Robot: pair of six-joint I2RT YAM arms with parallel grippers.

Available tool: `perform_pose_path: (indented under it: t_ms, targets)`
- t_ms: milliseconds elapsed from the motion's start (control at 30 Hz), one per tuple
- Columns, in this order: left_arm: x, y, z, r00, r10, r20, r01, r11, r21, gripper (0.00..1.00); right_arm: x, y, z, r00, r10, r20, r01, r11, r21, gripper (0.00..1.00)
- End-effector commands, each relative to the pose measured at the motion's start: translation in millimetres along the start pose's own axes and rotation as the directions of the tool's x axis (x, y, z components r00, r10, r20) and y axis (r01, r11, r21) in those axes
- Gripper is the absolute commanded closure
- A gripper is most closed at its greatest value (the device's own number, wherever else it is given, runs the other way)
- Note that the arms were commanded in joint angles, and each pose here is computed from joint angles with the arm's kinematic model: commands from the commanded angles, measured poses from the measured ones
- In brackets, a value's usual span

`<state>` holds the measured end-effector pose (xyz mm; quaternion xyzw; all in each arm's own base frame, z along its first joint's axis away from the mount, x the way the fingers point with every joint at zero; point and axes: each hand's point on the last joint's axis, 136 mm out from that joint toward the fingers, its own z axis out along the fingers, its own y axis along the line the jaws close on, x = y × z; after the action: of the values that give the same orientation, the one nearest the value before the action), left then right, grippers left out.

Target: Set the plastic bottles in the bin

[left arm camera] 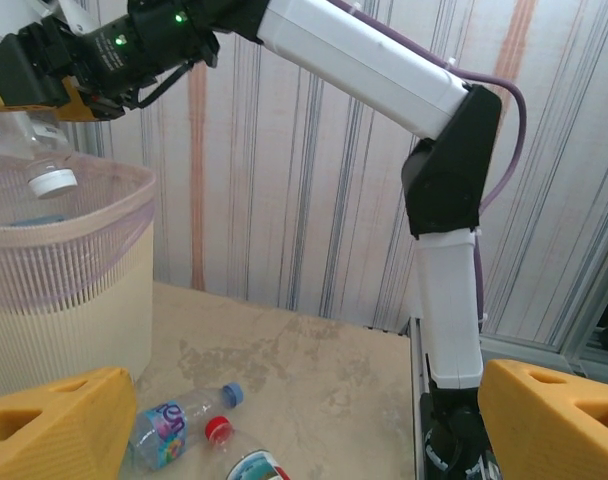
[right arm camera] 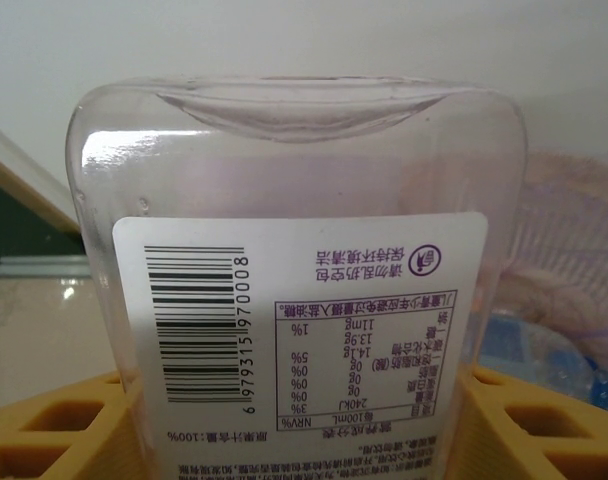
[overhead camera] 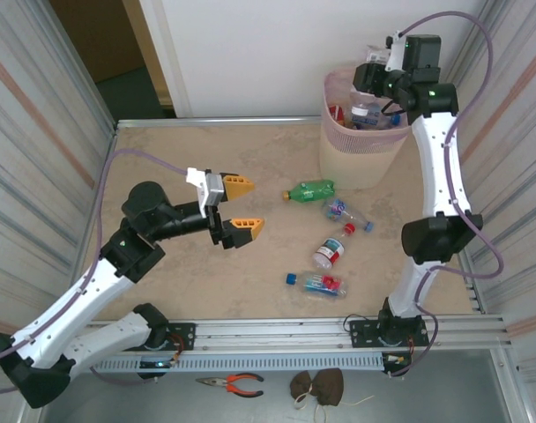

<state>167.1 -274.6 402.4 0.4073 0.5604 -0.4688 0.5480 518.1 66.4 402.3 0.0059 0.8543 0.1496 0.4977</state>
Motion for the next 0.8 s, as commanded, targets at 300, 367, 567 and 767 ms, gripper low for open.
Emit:
perform_pose_path:
  t_ms: [300, 367, 567, 767]
  targets:
    - [20.2, 11.5, 9.6, 0.998, -0.048, -0.044, 0.048, 0.999, -0.014, 0.12, 74.8, 3.2, 49.5, 0.954, 0.011, -0.301, -0.04, 0.995, -0.091, 0.57]
    - [21.5, 12.2, 10.1, 0.998, -0.052, -0.046, 0.051, 0.999, -0.015, 0.12, 85.1, 4.8, 57.1, 0.943, 0.005, -0.332, -0.042, 0.994, -0.103, 0.57]
    - [25.8, 14.2, 11.1, 0.997, -0.062, -0.055, 0.061, 0.998, -0.021, 0.12, 106.1, 4.7, 75.4, 0.921, 0.003, -0.39, -0.05, 0.993, -0.111, 0.46]
    - [26.7, 15.0, 11.6, 0.996, -0.068, -0.053, 0.067, 0.997, -0.024, 0.12, 87.3, 5.2, 65.2, 0.942, 0.007, -0.336, -0.04, 0.995, -0.092, 0.31]
